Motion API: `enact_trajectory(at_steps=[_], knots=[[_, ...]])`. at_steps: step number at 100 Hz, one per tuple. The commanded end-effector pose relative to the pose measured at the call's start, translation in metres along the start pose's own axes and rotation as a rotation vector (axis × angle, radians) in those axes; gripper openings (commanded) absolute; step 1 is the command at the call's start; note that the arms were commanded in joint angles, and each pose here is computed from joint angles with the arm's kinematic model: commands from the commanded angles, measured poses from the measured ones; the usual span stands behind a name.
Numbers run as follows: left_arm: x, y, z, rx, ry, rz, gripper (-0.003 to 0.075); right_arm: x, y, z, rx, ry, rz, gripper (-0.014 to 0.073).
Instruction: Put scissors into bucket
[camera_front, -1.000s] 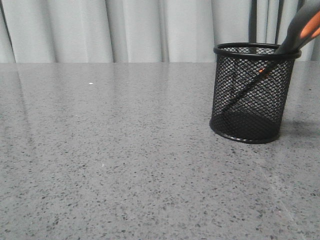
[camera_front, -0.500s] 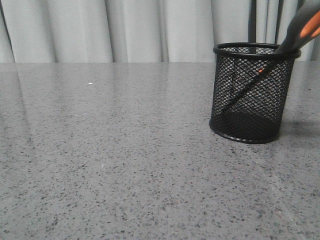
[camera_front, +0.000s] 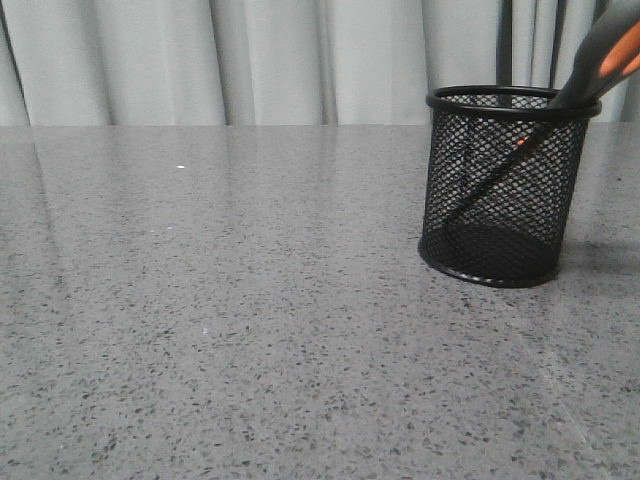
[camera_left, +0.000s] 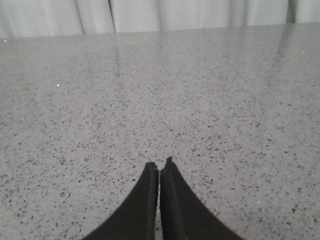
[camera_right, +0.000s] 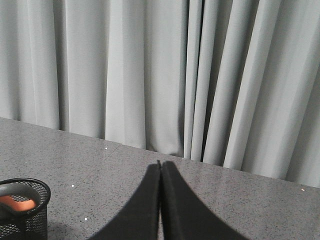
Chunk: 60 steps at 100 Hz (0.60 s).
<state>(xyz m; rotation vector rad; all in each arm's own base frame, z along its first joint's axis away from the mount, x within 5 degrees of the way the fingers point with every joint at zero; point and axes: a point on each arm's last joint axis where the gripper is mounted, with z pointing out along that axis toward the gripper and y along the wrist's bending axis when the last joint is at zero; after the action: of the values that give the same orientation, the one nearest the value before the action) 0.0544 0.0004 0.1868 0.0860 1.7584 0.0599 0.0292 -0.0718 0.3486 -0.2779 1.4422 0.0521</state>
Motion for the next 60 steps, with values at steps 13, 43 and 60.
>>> enact_trajectory(at_steps=[13,43,60], knots=[[0.0136,-0.0016,0.0023,0.009,0.021,-0.008,-0.002,-0.0105,-0.0018,-0.0001,0.007,-0.07,-0.03,-0.005],[0.0136,-0.0016,0.0023,0.009,0.021,-0.008,-0.002,-0.0105,-0.0018,-0.0001,0.007,-0.07,-0.03,-0.005],[0.0136,-0.0016,0.0023,0.009,0.021,-0.008,-0.002,-0.0105,-0.0018,-0.0001,0.007,-0.07,-0.03,-0.005]])
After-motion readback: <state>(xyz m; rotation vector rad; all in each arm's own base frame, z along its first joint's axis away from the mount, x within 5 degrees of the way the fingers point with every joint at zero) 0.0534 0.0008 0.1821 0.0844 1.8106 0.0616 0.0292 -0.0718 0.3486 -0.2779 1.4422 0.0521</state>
